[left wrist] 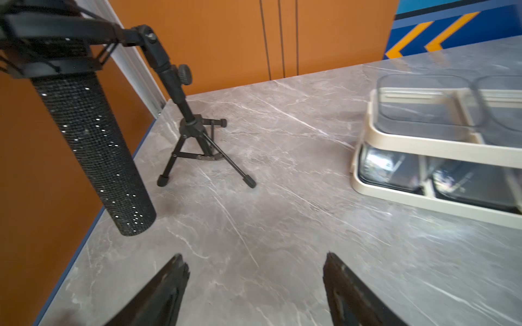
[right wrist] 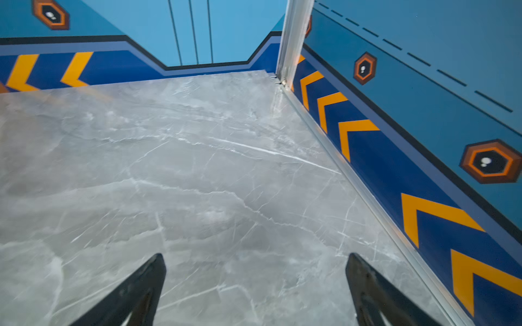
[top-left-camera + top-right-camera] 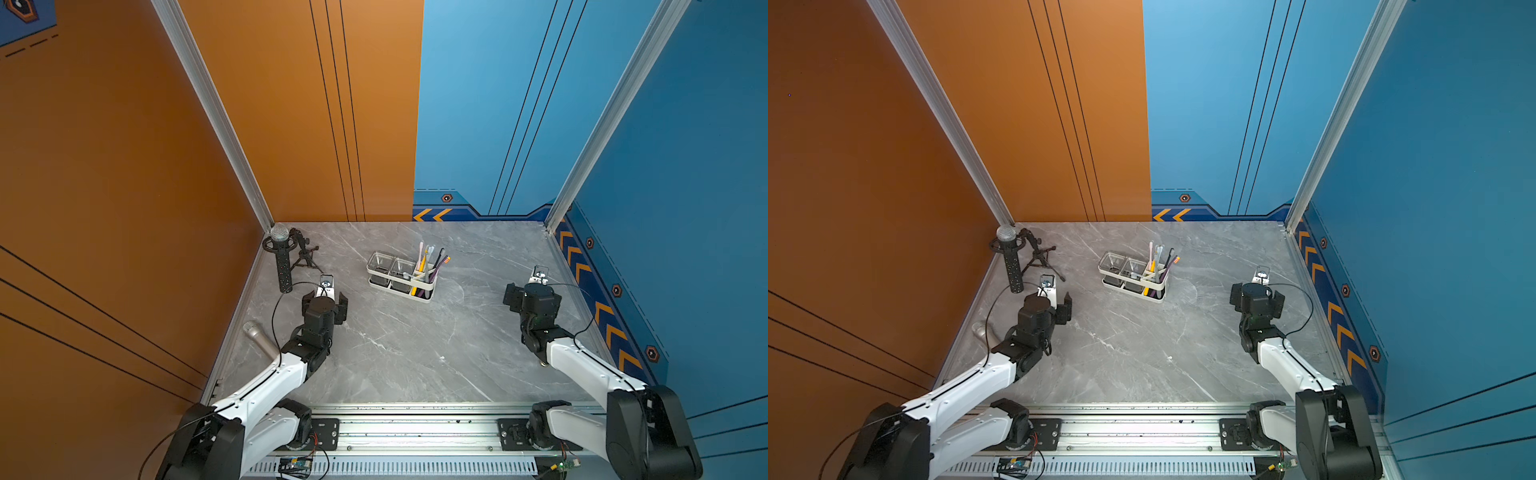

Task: Place the toothbrush into the toothbrush holder
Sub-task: Reset both arms

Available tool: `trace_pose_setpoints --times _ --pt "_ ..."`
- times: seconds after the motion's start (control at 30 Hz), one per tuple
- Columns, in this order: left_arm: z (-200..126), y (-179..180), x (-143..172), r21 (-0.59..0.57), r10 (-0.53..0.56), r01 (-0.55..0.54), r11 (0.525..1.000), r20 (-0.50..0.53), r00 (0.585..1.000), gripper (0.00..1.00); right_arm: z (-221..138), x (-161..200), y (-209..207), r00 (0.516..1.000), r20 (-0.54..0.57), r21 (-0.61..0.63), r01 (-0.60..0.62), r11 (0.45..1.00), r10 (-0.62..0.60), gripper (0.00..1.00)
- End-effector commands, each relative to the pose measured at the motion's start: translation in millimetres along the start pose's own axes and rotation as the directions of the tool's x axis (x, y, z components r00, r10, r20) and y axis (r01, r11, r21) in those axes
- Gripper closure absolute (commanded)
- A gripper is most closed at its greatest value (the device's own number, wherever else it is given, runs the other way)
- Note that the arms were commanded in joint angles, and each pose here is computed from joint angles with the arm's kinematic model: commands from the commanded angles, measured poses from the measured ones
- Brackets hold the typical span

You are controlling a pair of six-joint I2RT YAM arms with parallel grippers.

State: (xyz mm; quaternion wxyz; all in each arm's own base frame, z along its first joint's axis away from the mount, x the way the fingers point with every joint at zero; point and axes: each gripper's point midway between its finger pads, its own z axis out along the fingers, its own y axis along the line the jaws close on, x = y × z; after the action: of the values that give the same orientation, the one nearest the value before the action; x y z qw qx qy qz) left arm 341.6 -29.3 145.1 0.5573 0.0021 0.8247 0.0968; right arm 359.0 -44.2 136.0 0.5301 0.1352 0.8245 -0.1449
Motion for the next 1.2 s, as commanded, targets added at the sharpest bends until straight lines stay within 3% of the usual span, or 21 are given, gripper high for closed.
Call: trace_pose_setpoints --times 0.0,0.1,0.2,0.3,0.33,0.53,0.83,0.9,0.97,1.03,1.1,1.17 --pt "23.7 19.7 2.5 -0.011 -0.053 0.053 0.999 0.018 0.998 0.2 17.7 -12.7 3.0 0.999 0.054 0.022 0.002 1.0 -0.003 0.0" --pt "41.7 37.0 20.1 -0.048 -0.085 0.087 0.995 0.031 0.996 0.19 38.0 -2.5 11.2 1.0 -0.015 0.027 0.009 1.0 -0.008 0.0" --pt "47.5 34.2 17.8 -0.004 -0.078 0.078 0.997 0.054 0.995 0.18 49.6 6.8 18.3 0.998 -0.052 0.012 0.028 1.0 -0.027 0.0" --pt "64.0 33.7 37.8 0.017 -0.12 0.119 0.993 0.045 0.992 0.17 52.4 12.1 23.0 0.998 -0.053 -0.014 0.033 0.999 -0.033 0.0" --pt "72.1 27.6 33.5 0.036 -0.1 0.098 0.995 0.073 0.992 0.06 54.5 15.8 25.4 0.997 -0.062 -0.022 0.04 0.999 -0.041 0.0" --pt "73.1 26.5 34.8 0.0 -0.076 0.076 0.997 0.034 0.997 0.02 38.2 8.0 22.0 0.994 0.034 0.136 0.103 0.985 -0.109 0.0" --pt "73.1 26.3 34.8 0.0 -0.075 0.075 0.997 0.035 0.997 0.02 31.8 6.6 20.9 0.992 0.064 0.145 0.098 0.985 -0.108 0.0" --pt "73.0 26.0 34.8 0.002 -0.076 0.076 0.997 0.034 0.997 0.02 23.7 7.6 21.0 0.99 0.109 0.098 0.074 0.992 -0.085 0.0" --pt "73.6 26.6 34.7 0.004 -0.077 0.077 0.997 0.034 0.996 0.02 17.5 15.0 25.8 0.989 0.148 -0.069 0.035 0.997 -0.024 0.0" --pt "73.6 26.4 34.8 0.005 -0.078 0.078 0.997 0.034 0.996 0.02 8.3 27.4 39.6 0.981 0.188 -0.307 0.022 0.952 0.038 0.0" --pt "73.6 26.3 34.4 0.005 -0.078 0.078 0.997 0.035 0.996 0.02 4.6 24.5 22.7 0.958 0.261 -0.266 -0.043 0.963 0.115 0.0" --pt "73.6 26.2 34.6 0.006 -0.077 0.077 0.997 0.034 0.996 0.02 6.6 26.5 12.0 0.962 0.239 -0.215 -0.081 0.973 0.133 0.0"
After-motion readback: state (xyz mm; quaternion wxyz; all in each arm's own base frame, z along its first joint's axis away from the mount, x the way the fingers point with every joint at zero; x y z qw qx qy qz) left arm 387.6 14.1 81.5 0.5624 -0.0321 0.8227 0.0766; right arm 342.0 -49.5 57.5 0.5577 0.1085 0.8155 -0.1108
